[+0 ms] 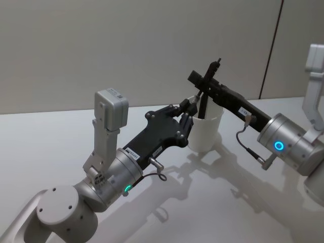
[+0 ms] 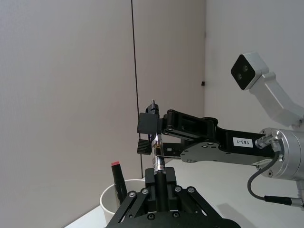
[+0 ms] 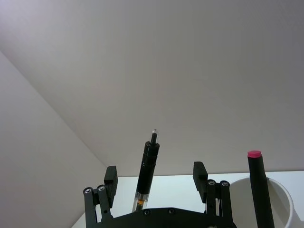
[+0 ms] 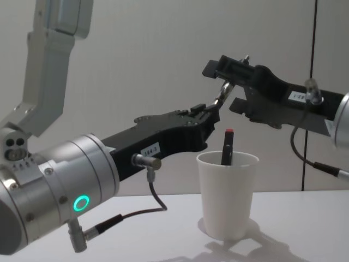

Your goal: Place the pen into the pen holder.

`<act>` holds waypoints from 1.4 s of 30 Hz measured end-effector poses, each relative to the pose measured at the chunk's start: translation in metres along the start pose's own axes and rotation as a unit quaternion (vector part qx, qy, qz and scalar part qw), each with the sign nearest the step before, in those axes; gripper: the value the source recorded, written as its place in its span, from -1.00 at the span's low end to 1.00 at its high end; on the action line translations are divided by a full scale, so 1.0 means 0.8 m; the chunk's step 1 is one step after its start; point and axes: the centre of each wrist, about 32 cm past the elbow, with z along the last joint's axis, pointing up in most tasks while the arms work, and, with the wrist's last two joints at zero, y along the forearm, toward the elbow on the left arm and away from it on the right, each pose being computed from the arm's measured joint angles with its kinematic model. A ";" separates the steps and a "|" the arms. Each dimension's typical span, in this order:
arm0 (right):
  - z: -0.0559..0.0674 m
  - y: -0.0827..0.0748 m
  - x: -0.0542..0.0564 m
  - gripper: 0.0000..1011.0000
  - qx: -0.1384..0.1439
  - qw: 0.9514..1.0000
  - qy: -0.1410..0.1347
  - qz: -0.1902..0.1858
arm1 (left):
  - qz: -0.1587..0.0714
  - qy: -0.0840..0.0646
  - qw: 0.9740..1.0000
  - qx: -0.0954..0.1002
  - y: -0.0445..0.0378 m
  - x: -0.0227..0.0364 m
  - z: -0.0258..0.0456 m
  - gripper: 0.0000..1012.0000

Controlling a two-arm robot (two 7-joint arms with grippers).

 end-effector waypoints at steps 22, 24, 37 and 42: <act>0.001 0.009 0.004 0.42 -0.007 1.000 0.007 0.017 | 0.000 0.000 1.000 0.000 0.000 0.0000 0.0000 -0.75; 0.001 0.009 0.004 0.26 -0.007 1.000 0.007 0.017 | 0.000 0.000 1.000 0.000 0.000 0.0000 0.0000 -0.75; 0.001 0.010 0.004 -0.57 -0.008 1.000 0.009 0.020 | 0.000 0.000 1.000 0.000 0.000 0.0000 0.0000 -0.75; 0.001 0.011 0.004 -0.69 -0.008 1.000 0.009 0.021 | 0.000 0.000 1.000 0.000 0.000 -0.0001 -0.0001 -0.75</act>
